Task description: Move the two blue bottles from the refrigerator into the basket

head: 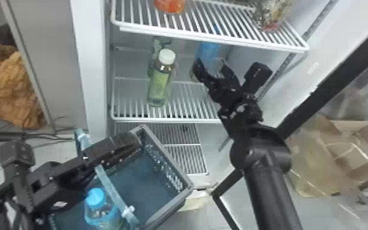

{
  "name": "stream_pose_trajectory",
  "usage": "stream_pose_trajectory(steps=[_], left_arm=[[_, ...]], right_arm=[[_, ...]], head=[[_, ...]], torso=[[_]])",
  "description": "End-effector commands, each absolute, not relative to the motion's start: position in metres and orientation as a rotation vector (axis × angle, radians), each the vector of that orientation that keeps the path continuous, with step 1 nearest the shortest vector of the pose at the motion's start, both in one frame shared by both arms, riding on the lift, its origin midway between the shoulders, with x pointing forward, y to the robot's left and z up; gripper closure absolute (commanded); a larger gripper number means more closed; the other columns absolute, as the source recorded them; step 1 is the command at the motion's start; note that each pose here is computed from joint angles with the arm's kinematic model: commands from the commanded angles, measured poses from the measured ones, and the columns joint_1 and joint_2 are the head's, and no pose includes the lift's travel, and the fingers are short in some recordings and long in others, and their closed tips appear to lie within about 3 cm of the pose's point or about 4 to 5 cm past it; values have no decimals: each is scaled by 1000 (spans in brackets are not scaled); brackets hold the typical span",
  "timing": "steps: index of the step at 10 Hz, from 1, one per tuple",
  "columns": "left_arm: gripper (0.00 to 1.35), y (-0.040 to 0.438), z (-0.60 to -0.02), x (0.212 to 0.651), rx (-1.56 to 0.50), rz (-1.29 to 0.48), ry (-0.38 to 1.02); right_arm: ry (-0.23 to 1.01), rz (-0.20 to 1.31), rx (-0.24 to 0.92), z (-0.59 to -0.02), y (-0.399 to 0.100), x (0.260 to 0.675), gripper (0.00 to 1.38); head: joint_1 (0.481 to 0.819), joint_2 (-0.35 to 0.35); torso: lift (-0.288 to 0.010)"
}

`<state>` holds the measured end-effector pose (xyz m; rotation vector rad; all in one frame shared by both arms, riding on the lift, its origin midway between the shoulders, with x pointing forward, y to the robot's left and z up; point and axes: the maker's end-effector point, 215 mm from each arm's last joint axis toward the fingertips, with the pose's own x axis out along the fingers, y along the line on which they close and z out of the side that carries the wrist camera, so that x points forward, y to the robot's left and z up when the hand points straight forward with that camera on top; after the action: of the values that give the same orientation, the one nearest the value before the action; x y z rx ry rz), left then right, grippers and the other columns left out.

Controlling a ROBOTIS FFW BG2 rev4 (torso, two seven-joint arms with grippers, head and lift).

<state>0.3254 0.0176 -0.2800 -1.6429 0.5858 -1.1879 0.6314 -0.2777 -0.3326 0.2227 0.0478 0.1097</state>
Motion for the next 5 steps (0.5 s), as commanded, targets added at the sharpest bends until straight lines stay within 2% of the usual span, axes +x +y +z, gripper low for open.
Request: stream_pose_trajectory(steps=[1,4,5], left_arm=[[1181,18,-279,326,-1640,-1190,585],[1181,17,-277,327,-1639,-1197,581],[1181,17,-276,328,-1637,-1199,580]], right_arm=[[54,100,209,-330,-280,649,156],[96,81,177,-335,-286,673,165],[119,81,167,-337,-285,677,222]], head=[[695,-295],[695,-293],[695,-291]], torso=[[-216],[-216],[-216]])
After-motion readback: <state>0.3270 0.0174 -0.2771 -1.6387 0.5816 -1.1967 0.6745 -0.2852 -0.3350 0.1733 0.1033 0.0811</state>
